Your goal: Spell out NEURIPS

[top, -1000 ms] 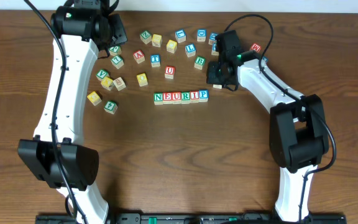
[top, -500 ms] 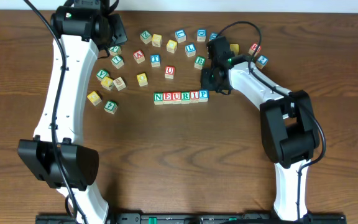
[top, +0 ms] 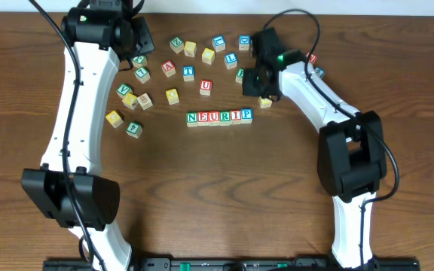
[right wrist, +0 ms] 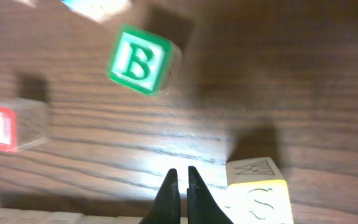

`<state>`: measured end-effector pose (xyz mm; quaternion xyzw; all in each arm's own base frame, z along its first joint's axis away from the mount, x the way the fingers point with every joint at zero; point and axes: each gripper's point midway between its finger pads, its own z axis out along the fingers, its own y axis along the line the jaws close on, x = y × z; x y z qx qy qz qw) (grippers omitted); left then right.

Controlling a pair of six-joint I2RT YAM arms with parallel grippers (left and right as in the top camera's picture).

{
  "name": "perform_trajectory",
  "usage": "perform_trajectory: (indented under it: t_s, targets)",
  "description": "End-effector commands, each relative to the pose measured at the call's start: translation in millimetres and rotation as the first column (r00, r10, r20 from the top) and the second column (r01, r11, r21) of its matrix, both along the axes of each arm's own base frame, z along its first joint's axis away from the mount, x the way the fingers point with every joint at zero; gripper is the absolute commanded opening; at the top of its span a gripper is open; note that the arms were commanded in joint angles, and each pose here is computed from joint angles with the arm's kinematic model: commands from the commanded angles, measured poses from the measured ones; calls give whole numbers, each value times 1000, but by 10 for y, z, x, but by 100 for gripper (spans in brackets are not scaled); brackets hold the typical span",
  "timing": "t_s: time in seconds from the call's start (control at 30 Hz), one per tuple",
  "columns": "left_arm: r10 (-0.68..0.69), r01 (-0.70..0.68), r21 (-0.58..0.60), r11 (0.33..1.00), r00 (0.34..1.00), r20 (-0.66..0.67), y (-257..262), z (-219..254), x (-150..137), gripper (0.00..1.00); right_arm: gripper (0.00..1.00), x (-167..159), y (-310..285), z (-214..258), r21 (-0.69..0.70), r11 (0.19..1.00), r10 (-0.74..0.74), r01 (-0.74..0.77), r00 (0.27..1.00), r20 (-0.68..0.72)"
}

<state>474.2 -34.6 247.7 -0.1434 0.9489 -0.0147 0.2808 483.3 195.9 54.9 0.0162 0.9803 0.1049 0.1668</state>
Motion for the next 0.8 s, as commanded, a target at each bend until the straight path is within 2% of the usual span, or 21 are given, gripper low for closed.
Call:
perform_trajectory:
  t_s: [0.0,0.13,0.27,0.43,0.77]
  targets:
    - [-4,4,11,1000,1000,-5,14,-18,8,37,6,113,-111,178,-7,1000,-16,16,1000,25]
    - [-4,4,11,1000,1000,-5,14,-17,8,37,25,103,-316,171,-32,999,-20,20,1000,-2]
    - [-4,4,11,1000,1000,-5,14,-17,8,37,38,62,-432,118,-52,999,-2,0,1000,-27]
    - [-4,4,11,1000,1000,-5,14,-18,8,37,42,8,-423,56,-63,996,53,-56,998,-39]
    - [-4,4,11,1000,1000,-5,14,-18,8,37,41,-73,-284,-125,-62,992,104,-109,991,-79]
